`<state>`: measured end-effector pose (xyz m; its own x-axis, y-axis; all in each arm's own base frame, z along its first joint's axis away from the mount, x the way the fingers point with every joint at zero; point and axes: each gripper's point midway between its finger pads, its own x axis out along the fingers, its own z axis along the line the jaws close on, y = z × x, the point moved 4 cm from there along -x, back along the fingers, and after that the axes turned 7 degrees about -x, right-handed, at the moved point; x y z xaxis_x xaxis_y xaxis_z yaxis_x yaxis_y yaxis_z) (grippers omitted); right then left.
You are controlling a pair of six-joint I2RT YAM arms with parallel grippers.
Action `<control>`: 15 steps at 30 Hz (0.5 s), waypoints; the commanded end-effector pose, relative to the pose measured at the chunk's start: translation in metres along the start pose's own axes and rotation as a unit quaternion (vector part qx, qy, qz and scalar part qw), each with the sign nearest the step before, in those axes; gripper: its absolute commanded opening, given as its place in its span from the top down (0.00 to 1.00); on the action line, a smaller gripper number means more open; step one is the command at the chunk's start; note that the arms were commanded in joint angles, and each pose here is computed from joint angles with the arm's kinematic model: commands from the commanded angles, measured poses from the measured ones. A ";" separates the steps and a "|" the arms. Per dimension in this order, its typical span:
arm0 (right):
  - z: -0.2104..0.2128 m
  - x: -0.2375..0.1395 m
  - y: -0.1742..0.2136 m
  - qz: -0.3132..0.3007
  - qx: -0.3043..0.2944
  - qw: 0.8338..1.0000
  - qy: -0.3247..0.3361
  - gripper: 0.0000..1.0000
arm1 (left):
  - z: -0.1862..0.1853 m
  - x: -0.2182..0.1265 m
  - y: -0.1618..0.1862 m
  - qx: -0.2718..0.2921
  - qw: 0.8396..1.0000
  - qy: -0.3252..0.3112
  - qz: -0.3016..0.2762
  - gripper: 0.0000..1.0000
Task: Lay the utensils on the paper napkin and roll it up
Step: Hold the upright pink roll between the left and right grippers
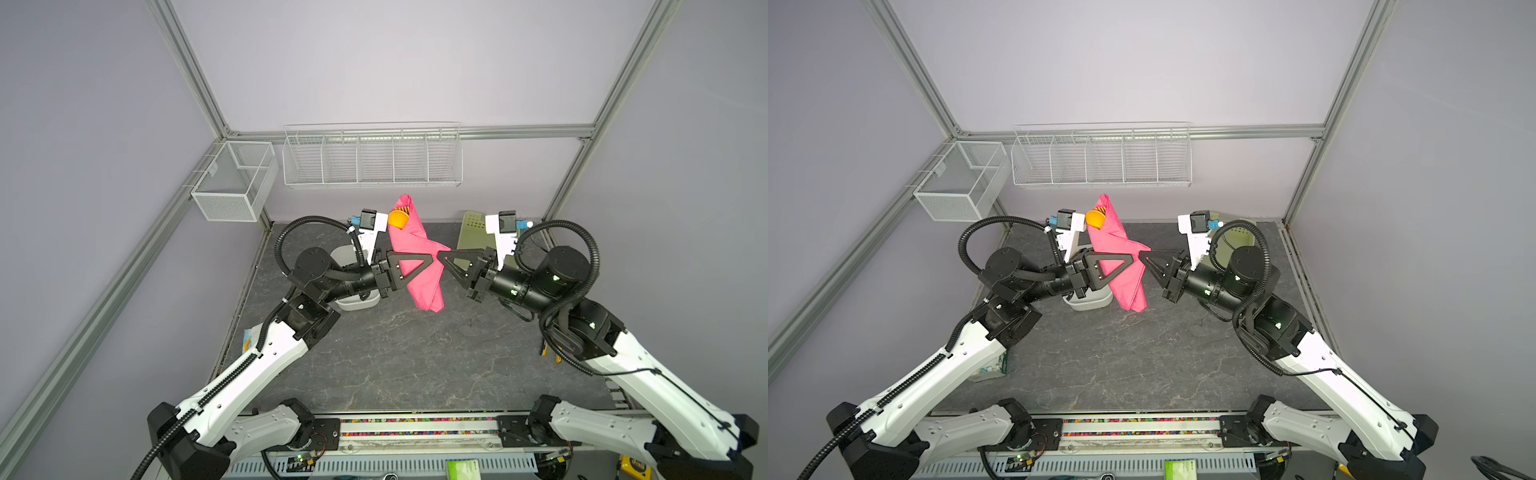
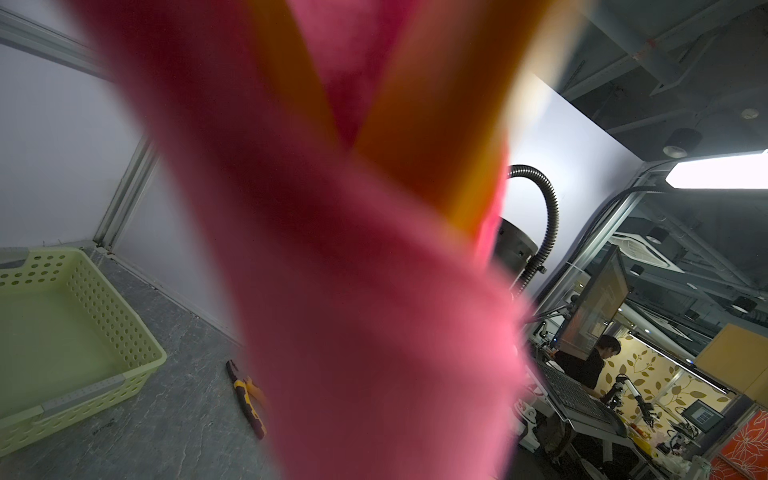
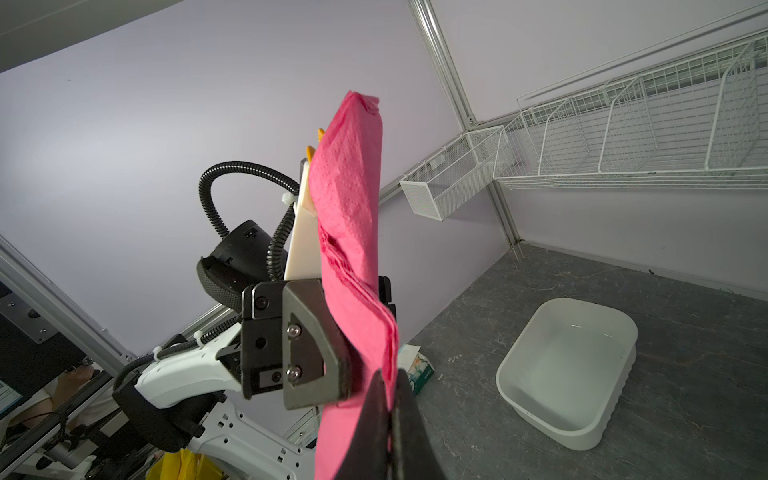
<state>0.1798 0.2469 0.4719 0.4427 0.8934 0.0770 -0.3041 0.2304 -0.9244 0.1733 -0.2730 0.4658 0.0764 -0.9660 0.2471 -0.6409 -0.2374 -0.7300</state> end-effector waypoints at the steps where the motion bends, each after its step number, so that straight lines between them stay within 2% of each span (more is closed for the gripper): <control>1: -0.005 -0.011 -0.014 -0.028 -0.017 0.999 0.031 0.93 | -0.017 -0.004 -0.003 0.021 0.999 0.033 -0.003 0.86; 15: -0.004 -0.013 -0.017 -0.029 -0.019 0.999 0.034 0.93 | -0.016 -0.002 -0.003 0.020 0.999 0.035 -0.001 0.85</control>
<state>0.1793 0.2434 0.4733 0.4534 0.8877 0.0798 -0.2940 0.2335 -0.9269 0.1718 -0.2729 0.4667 0.0665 -0.9658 0.2508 -0.6391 -0.2342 -0.7326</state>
